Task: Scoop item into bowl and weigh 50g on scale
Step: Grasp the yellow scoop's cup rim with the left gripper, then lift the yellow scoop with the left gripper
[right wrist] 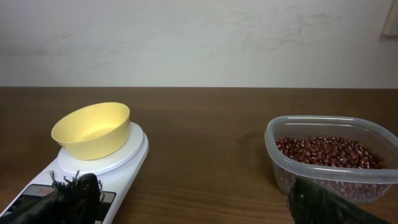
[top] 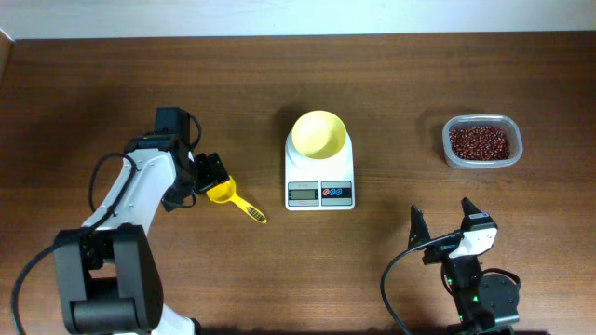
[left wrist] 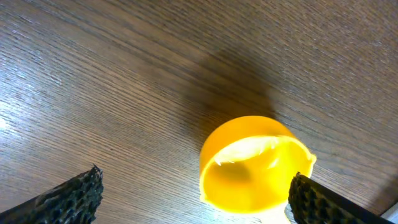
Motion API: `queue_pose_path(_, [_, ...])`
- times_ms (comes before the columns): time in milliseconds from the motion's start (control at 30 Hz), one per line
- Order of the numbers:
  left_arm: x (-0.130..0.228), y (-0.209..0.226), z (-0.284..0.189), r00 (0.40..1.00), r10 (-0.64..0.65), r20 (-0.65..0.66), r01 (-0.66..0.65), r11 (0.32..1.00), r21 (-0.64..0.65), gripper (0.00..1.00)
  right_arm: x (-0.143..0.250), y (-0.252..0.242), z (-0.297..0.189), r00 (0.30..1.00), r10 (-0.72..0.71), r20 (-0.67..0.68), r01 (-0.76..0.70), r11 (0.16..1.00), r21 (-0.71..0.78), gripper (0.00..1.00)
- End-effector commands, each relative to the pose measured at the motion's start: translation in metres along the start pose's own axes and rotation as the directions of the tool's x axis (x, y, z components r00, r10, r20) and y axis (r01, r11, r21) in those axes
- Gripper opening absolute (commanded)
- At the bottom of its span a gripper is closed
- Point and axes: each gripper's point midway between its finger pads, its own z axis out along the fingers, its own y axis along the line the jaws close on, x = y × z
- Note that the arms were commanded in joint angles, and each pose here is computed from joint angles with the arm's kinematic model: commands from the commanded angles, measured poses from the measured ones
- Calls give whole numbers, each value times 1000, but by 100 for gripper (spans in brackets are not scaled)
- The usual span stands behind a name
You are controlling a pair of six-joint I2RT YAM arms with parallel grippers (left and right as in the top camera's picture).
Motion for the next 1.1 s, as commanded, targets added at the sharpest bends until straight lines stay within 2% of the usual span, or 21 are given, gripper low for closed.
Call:
queue_pose_path(0, [-3, -12, -12, 998, -60, 3, 60, 995, 75, 99, 2, 0, 0, 1000, -1, -3, 1, 1000, 4, 99])
queue_pose_path(233, [6, -8, -12, 994, -105, -38, 107, 993, 55, 100, 2, 0, 0, 1000, -1, -3, 1, 1000, 3, 99])
queue_pose_path(333, [14, -4, -4, 989, -138, -56, 140, 989, 43, 93, 2, 0, 0, 1000, -1, -3, 1, 1000, 3, 99])
queue_pose_path(400, [18, -2, 10, 984, -174, -46, 176, 983, 49, 95, 2, 0, 0, 1000, -1, -3, 1, 1000, 4, 99])
queue_pose_path(533, [27, -1, 34, 977, -210, -36, 212, 974, 85, 84, 2, 0, 0, 1000, -1, -3, 1, 1000, 3, 99])
queue_pose_path(567, [29, -1, 37, 977, -211, -34, 213, 973, 87, 79, 2, 0, 0, 1000, -1, -3, 1, 1000, 3, 99])
queue_pose_path(600, [30, 0, 39, 971, -235, -35, 237, 968, 87, 67, 2, 0, 0, 1000, -1, -3, 1, 1000, 3, 99])
queue_pose_path(667, [32, 1, 41, 945, -324, -44, 326, 942, 83, 54, 2, 0, 0, 1000, -1, -3, 1, 1000, 3, 99])
queue_pose_path(700, [31, 1, 41, 938, -344, -41, 347, 934, 86, 42, 2, 0, 0, 1000, -1, -3, 1, 1000, 3, 99])
queue_pose_path(833, [29, 0, 42, 938, -344, -35, 346, 934, 93, 25, 2, 0, 0, 1000, -1, -3, 1, 1000, 3, 99])
queue_pose_path(867, [29, 0, 42, 938, -344, -34, 345, 934, 93, 17, 2, 0, 0, 1000, -1, -3, 1, 1000, 4, 99])
queue_pose_path(967, [26, -2, 41, 939, -343, -24, 343, 933, 104, 7, 2, 0, 0, 1000, -1, -3, 1, 1000, 3, 99])
queue_pose_path(1000, [24, -2, 41, 939, -342, -20, 342, 933, 107, 0, 2, 0, 0, 1000, -1, -3, 1, 1000, 3, 99])
queue_pose_path(1067, [24, -3, 41, 939, -342, -20, 342, 933, 108, 0, 2, 0, 0, 1000, -1, -3, 1, 1000, 3, 99])
